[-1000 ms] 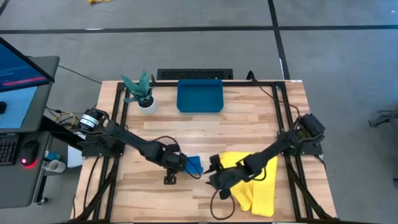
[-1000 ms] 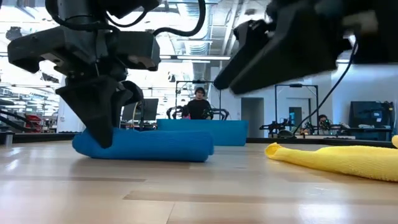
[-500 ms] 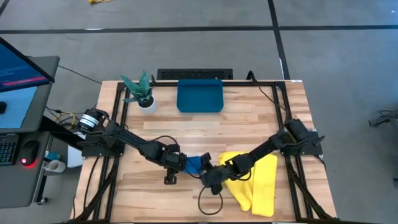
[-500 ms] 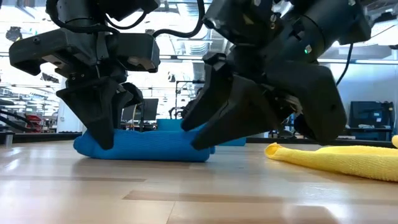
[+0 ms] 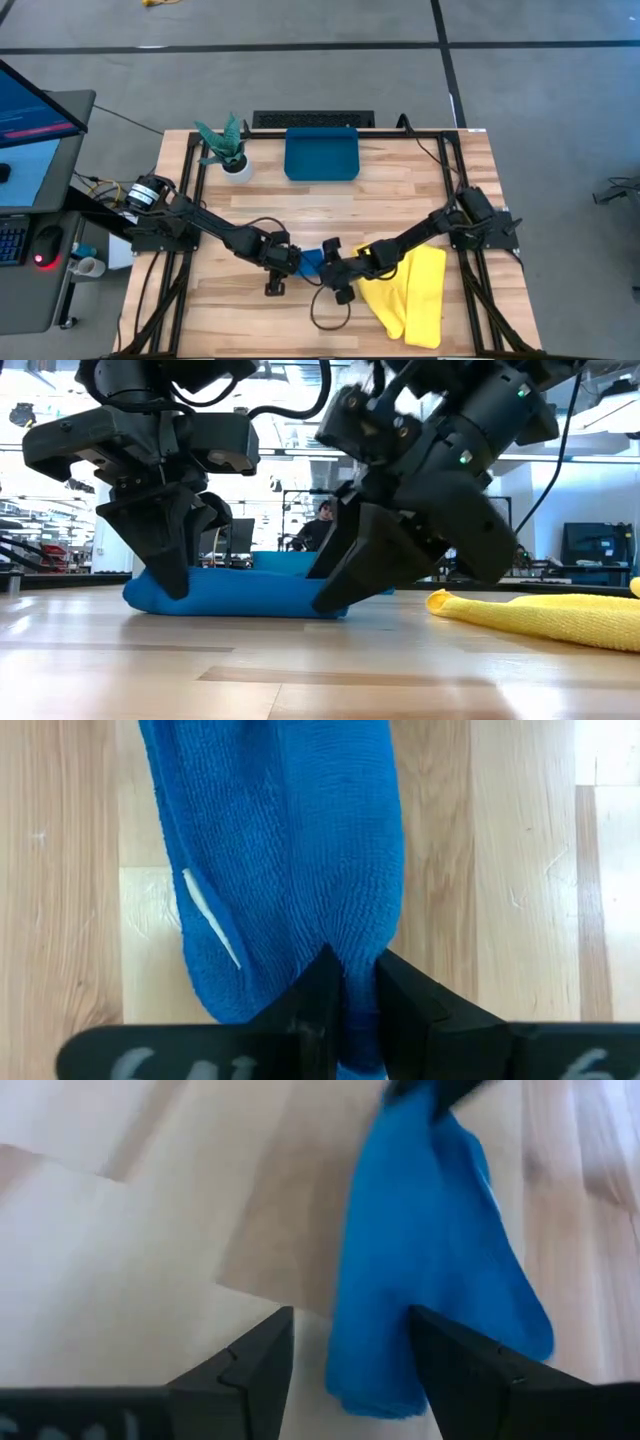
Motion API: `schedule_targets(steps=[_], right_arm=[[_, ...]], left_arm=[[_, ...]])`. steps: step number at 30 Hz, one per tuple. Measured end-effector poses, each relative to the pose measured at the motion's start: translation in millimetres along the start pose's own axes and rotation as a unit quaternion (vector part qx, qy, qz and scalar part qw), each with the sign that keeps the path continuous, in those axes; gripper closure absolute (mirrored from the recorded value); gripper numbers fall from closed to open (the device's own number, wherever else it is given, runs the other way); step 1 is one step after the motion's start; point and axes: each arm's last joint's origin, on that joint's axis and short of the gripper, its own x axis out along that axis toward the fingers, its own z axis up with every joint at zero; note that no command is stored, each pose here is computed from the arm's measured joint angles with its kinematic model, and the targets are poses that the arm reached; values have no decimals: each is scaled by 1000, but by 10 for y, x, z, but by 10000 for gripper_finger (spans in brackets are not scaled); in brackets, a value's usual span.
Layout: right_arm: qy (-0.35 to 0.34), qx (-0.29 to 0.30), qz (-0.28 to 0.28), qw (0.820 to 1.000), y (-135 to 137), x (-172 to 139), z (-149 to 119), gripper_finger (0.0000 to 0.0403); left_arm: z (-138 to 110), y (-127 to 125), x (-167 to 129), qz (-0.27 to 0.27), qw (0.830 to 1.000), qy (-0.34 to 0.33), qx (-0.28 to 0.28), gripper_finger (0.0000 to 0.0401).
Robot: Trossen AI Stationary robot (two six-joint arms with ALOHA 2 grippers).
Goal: Roll microfiber towels into tight, uniform cylinder then place into a basket
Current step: Roll the blue microfiber towel
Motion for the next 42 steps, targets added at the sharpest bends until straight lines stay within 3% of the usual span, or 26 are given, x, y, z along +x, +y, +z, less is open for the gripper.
schedule_targets(steps=[7, 11, 15, 18, 22, 32, 39, 42], right_arm=[[21, 57, 5, 998, -91, 24, -51, 200], [25, 93, 35, 995, -136, 34, -61, 257], [24, 92, 45, 994, -127, 30, -57, 322], [24, 88, 48, 995, -103, 24, -51, 341], [24, 93, 51, 994, -101, 23, -51, 319], [37, 103, 52, 993, -147, -64, -44, 193], [44, 100, 57, 992, -179, -498, 94, 188], [5, 57, 65, 996, -59, -566, 184, 196]], left_arm=[[5, -2, -1, -1, 1000, -2, -4, 366], [8, -3, -1, -1, 1000, -3, -9, 366], [8, -3, -2, -1, 1000, -3, -9, 366], [9, -3, -3, -2, 1000, -4, -9, 366], [10, -4, -5, -2, 1000, -4, -9, 366], [10, -3, -5, -2, 1000, -4, -9, 366], [7, -2, -6, -1, 1000, -2, -9, 366], [7, -2, -6, -1, 1000, -2, -12, 366]])
